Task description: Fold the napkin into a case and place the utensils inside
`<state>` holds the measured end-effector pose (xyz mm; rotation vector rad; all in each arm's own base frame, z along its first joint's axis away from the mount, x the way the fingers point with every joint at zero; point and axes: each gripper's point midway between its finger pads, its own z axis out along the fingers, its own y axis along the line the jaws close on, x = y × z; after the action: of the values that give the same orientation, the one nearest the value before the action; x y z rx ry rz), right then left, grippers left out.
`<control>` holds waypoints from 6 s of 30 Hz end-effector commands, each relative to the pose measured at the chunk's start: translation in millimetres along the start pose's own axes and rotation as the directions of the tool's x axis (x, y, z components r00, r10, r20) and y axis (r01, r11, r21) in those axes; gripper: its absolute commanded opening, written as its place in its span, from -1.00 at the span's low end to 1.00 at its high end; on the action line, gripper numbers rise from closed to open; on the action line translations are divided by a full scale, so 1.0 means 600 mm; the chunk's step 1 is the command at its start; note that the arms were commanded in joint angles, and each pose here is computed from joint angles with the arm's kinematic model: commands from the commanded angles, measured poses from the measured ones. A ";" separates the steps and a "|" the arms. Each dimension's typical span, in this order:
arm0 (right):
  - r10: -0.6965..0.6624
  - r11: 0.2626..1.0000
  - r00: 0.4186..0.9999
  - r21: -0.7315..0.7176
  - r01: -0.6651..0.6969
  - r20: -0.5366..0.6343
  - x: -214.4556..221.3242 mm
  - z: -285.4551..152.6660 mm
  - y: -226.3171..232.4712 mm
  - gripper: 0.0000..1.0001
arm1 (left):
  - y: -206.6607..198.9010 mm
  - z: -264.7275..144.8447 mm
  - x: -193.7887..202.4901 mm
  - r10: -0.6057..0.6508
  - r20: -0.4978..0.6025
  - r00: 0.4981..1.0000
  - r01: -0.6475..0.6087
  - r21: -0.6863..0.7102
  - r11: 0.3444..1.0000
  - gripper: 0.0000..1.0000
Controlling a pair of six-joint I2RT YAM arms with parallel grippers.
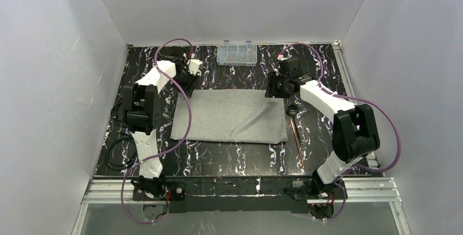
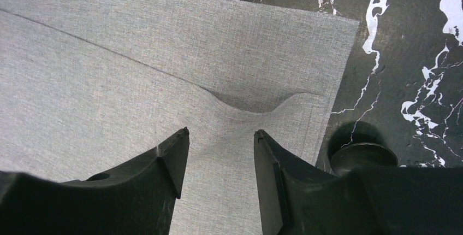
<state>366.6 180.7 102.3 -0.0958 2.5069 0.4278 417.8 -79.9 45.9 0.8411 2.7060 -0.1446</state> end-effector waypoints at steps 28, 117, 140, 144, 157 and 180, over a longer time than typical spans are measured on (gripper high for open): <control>0.016 1.000 1.000 0.007 -0.016 -0.007 0.001 0.031 -0.006 0.04 | 0.024 -0.004 -0.016 -0.002 0.057 0.998 0.004 -0.029 1.000 -0.10; 0.102 0.994 0.994 0.020 -0.103 0.043 0.001 0.086 -0.087 0.29 | 0.059 -0.063 0.007 0.041 0.050 0.998 -0.028 -0.233 0.972 -1.00; 0.123 0.991 0.991 0.044 -0.125 0.044 0.006 0.083 -0.099 0.28 | 0.061 -0.101 0.004 0.089 0.079 0.993 -0.065 -0.263 0.963 -1.00; 0.124 0.991 0.991 0.052 -0.126 0.041 0.009 0.084 -0.102 0.29 | 0.059 -0.095 0.008 0.088 0.071 0.994 -0.067 -0.256 0.964 -1.00; 0.139 0.990 0.987 -0.033 -0.136 0.086 -0.032 0.063 -0.074 0.30 | 0.059 -0.096 0.014 0.090 0.071 0.993 -0.070 -0.246 0.967 -1.00; 0.171 0.983 0.985 0.060 -0.172 0.026 0.016 0.069 -0.106 0.21 | 0.062 -0.092 0.025 0.098 0.048 0.994 -0.083 -0.256 0.963 -1.00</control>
<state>397.1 137.6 40.2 0.1296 2.5170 0.4211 418.0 -34.6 77.4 0.8703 2.5750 0.1786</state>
